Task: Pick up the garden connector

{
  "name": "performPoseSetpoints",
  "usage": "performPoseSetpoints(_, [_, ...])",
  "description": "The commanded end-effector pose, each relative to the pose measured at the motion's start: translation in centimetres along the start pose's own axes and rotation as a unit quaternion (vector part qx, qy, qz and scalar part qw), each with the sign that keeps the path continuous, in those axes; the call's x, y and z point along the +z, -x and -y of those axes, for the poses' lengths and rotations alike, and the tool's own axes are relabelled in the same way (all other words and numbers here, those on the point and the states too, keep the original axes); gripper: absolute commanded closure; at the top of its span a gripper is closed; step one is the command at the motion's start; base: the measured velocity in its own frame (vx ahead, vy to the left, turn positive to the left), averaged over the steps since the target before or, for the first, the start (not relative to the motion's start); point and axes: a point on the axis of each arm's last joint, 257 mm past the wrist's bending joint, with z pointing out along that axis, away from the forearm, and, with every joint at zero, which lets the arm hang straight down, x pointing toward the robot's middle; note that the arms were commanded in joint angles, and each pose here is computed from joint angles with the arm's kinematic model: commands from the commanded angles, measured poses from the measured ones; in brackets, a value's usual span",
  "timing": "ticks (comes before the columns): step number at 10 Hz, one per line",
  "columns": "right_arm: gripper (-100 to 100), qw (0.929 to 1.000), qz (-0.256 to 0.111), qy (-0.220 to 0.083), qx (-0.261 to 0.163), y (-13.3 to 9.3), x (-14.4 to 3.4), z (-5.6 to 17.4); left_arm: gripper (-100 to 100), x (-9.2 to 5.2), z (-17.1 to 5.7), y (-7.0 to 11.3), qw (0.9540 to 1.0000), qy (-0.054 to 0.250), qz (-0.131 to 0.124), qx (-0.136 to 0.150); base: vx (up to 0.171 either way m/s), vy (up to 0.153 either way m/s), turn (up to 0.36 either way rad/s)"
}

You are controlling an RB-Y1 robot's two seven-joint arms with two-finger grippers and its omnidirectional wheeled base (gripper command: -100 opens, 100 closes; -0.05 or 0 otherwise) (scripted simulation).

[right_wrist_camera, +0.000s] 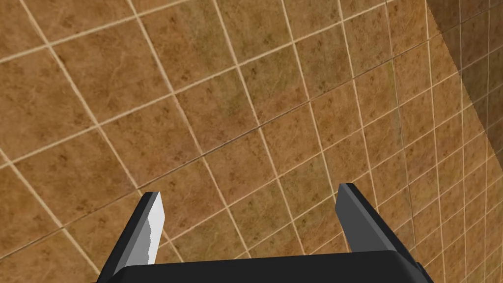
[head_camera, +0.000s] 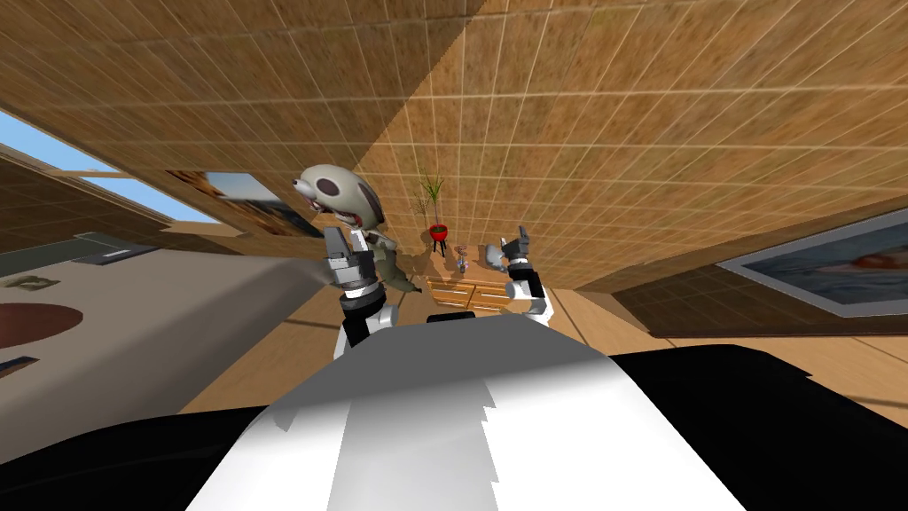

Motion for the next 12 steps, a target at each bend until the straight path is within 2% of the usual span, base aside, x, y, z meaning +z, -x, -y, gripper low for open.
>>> performPoseSetpoints(1, [-100,0.9996,0.006,-0.012,0.025,0.5,0.2,1.0,0,0.0,0.0,0.0,1.0000,0.000,0.000,0.000,-0.009,-0.017,0.063])
performPoseSetpoints(2, [-100,0.9983,0.019,-0.031,0.046,1.6,0.6,2.5,0,0.0,0.0,0.0,1.0000,0.000,0.000,0.000,-0.012,-0.016,0.145])
performPoseSetpoints(3, [-100,0.9976,0.019,-0.031,0.059,1.6,0.6,2.5,0,0.0,0.0,0.0,1.0000,0.000,0.000,0.000,-0.010,-0.017,0.054])
performPoseSetpoints(4, [-100,0.9949,0.033,-0.050,0.081,2.6,1.0,4.1,0,0.0,0.0,0.0,1.0000,0.000,0.000,0.000,-0.011,-0.017,0.097])
performPoseSetpoints(5, [-100,0.9937,0.033,-0.049,0.095,2.6,1.0,4.1,0,0.0,0.0,0.0,1.0000,0.000,0.000,0.000,-0.009,-0.017,0.071])
performPoseSetpoints(6, [-100,0.9896,0.048,-0.068,0.117,3.6,1.4,5.7,0,0.0,0.0,0.0,1.0000,0.000,0.000,0.000,-0.014,-0.018,0.150])
performPoseSetpoints(7, [-100,0.9880,0.049,-0.068,0.130,3.6,1.4,5.7,0,0.0,0.0,0.0,1.0000,0.000,0.000,0.000,-0.012,-0.019,0.066])
performPoseSetpoints(8, [-100,0.9828,0.064,-0.085,0.151,4.5,1.8,7.2,0,0.0,0.0,0.0,1.0000,0.000,0.000,0.000,-0.013,-0.016,0.122])
performPoseSetpoints(10, [-100,0.9795,0.067,-0.085,0.170,4.6,1.8,7.4,0,0.0,0.0,0.0,1.0000,0.000,0.000,0.000,-0.007,-0.012,0.024])
performPoseSetpoints(11, [-100,0.9710,0.084,-0.103,0.199,5.6,2.0,9.1,0,0.0,0.0,0.0,1.0000,0.000,0.000,0.000,-0.008,-0.012,0.117])
performPoseSetpoints(12, [-100,0.9688,0.086,-0.102,0.209,5.6,2.0,9.1,0,0.0,0.0,0.0,1.0000,0.000,0.000,0.000,-0.010,-0.015,0.088])
